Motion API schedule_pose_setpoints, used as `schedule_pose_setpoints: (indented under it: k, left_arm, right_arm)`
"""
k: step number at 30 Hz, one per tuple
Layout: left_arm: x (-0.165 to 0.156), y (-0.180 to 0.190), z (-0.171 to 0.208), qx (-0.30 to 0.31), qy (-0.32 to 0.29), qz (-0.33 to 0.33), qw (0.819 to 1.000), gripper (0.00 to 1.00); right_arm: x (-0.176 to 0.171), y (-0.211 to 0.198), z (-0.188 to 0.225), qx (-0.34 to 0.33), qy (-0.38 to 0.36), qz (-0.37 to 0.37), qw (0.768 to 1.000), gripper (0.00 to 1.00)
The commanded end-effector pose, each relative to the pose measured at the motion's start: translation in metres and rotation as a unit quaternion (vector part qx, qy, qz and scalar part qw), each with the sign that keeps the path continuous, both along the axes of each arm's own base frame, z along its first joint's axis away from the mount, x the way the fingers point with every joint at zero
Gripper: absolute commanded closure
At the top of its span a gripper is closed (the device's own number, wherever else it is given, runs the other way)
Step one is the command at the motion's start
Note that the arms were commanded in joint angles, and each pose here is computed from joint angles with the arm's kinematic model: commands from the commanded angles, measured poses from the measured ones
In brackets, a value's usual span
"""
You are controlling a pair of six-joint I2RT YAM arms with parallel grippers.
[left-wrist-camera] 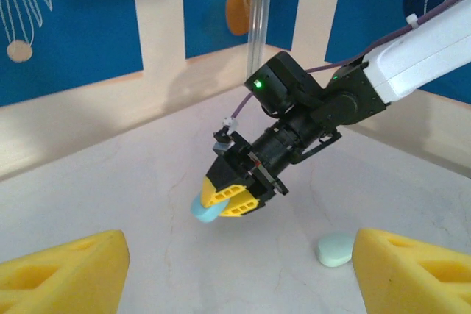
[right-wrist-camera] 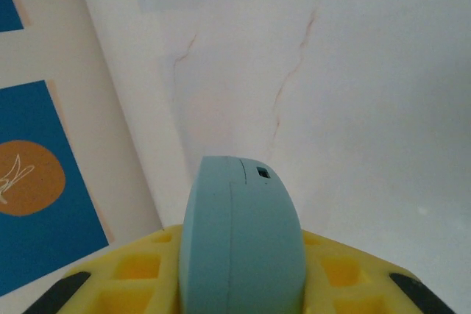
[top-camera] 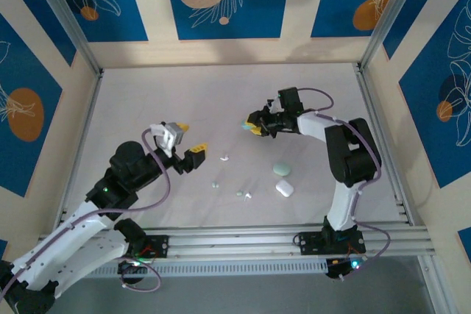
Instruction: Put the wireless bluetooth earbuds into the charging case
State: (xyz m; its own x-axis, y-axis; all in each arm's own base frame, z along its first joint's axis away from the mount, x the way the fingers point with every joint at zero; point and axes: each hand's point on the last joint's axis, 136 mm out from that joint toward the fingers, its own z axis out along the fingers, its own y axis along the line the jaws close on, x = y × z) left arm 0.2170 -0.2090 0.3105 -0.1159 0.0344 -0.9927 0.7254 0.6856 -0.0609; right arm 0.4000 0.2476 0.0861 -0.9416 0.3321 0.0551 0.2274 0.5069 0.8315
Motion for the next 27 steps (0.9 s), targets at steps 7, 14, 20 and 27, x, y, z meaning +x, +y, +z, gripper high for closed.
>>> schedule_pose_setpoints:
  k: [7, 14, 20, 27]
  left_arm:
    - [0.001, 0.003, 0.001, 0.007, 0.032, 0.014, 0.999, 0.21]
    - [0.003, 0.005, 0.0, 0.008, 0.032, 0.02, 0.999, 0.21]
    - [0.003, 0.003, 0.0, 0.005, 0.033, 0.016, 0.999, 0.21]
    - [0.003, 0.0, 0.0, 0.001, 0.039, 0.01, 0.999, 0.21]
  right_arm:
    - [0.026, 0.01, -0.034, -0.019, 0.028, 0.017, 0.999, 0.76]
    - [0.017, -0.002, -0.053, -0.058, 0.051, 0.016, 0.997, 0.7]
    - [0.007, -0.019, -0.053, -0.109, 0.054, 0.017, 0.992, 0.58]
    - [-0.006, -0.041, -0.034, -0.16, 0.042, 0.017, 0.986, 0.49]
